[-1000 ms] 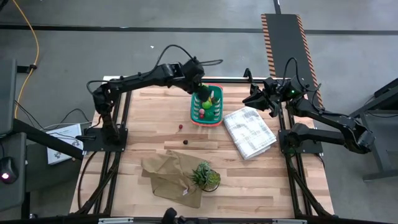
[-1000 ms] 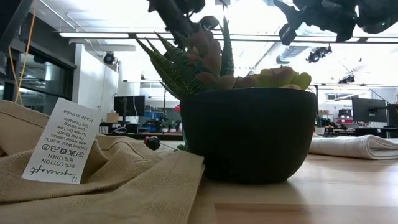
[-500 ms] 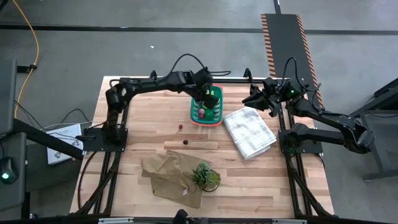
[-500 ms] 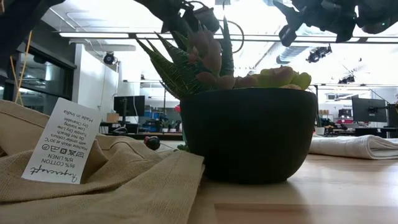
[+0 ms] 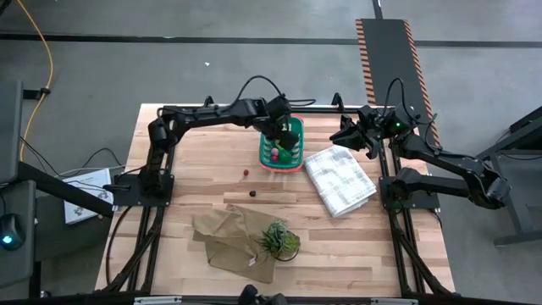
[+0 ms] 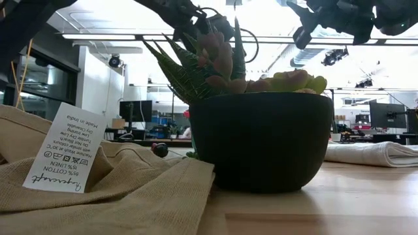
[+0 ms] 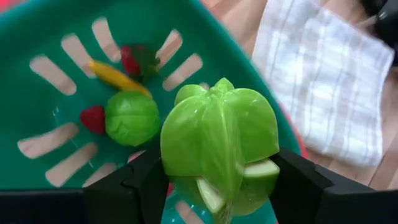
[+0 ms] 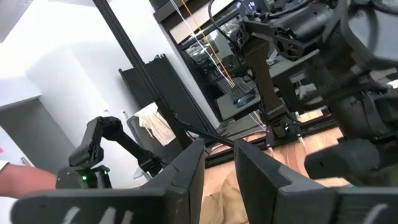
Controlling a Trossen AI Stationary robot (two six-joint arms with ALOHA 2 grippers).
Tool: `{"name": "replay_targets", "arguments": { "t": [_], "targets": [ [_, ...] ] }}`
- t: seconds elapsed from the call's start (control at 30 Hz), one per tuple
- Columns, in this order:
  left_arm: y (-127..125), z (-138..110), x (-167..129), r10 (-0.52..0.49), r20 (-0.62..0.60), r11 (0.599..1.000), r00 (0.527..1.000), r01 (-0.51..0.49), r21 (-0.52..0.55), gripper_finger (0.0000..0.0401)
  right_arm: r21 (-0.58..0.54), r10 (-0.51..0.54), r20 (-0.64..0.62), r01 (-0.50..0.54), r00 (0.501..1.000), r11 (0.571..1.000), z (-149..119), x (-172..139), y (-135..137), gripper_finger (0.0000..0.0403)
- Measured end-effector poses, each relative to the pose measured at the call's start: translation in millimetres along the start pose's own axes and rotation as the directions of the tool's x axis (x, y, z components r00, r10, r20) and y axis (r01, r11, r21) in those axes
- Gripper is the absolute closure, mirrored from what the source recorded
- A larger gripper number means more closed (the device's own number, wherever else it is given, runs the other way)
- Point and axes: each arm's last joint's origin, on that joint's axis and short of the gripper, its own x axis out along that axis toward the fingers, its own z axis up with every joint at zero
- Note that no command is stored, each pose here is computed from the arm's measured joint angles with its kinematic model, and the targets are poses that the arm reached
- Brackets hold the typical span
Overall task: Pick and placing Produce into tupperware
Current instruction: Put the green starfruit into the green basket, then put the black cherry into the green basket
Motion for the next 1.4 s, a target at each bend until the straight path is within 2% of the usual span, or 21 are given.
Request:
{"name": "replay_targets", "arguments": {
  "t": [0.4, 0.77, 1.13, 1.4],
  "targets": [
    [-0.4, 0.2, 1.4, -0.019, -0.004, 1.000, 1.000, 0.019, -0.005, 0.0168, 0.000, 0.000, 0.000, 0.000, 1.000, 1.000, 0.0, 0.0, 0.0, 0.0324],
    [-0.1, 0.4, 1.3, -0.019, -0.003, 1.000, 1.000, 0.019, -0.002, 0.0174, 0.000, 0.000, 0.000, 0.000, 1.000, 1.000, 0.0, 0.0, 0.0, 0.0324],
    [2.7, 1.5, 0.6, -0.018, -0.007, 1.000, 1.000, 0.017, -0.012, 0.0148, -0.001, 0.000, 0.000, 0.000, 1.000, 1.000, 0.0, 0.0, 0.0, 0.0324],
    [4.1, 2.3, -0.1, -0.047, -0.022, 0.999, 0.999, 0.047, -0.005, 0.0167, -0.001, 0.000, 0.000, 0.000, 1.000, 1.000, 0.0, 0.0, 0.0, 0.0324]
  ]
}}
